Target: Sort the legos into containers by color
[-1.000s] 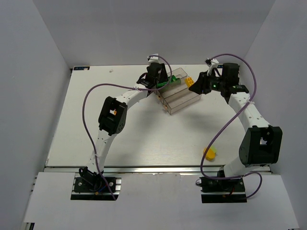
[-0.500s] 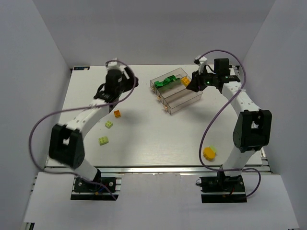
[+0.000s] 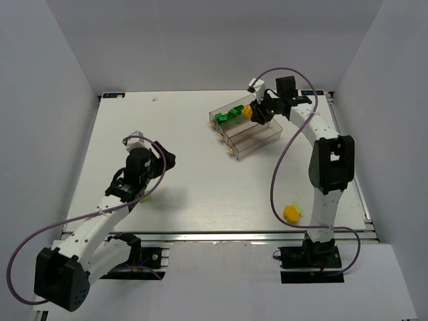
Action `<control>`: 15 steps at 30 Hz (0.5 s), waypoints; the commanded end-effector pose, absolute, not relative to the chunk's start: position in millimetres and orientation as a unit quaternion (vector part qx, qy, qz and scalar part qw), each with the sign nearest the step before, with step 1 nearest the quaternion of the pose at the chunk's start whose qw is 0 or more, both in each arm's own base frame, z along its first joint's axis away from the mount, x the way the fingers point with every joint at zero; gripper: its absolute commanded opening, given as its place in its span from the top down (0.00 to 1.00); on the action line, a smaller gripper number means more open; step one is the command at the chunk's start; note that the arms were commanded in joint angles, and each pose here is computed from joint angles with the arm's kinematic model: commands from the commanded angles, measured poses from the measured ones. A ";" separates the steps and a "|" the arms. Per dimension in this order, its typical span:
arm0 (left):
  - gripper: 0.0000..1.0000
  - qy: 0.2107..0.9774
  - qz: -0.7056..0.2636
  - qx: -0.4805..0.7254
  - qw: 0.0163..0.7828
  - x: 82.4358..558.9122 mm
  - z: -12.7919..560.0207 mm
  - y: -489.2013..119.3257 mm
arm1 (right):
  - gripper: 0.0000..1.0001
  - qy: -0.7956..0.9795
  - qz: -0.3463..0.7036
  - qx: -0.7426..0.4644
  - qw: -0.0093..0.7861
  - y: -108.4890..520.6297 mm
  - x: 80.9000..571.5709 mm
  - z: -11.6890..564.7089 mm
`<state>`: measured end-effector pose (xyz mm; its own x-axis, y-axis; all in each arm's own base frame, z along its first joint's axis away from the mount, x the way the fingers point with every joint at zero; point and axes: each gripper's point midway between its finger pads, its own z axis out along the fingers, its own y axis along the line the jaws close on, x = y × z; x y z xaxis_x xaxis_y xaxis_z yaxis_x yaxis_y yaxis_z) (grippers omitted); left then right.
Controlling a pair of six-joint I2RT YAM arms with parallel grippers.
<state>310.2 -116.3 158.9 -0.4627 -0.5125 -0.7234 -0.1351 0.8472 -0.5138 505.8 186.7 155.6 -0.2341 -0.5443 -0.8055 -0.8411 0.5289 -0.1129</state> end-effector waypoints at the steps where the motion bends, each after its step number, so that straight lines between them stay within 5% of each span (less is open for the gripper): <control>1: 0.16 0.820 -0.191 -0.225 0.490 300.1 163.2 -103.7 | 0.90 0.759 0.144 -0.473 0.425 185.0 518.3 153.9; 8: 0.16 0.821 -0.189 -0.238 0.483 292.6 157.9 -99.7 | 0.76 0.763 0.125 -0.474 0.422 183.6 538.9 135.0; 15: 0.16 0.823 -0.182 -0.239 0.481 291.4 157.8 -97.5 | 0.36 0.762 0.115 -0.472 0.429 184.7 548.9 131.3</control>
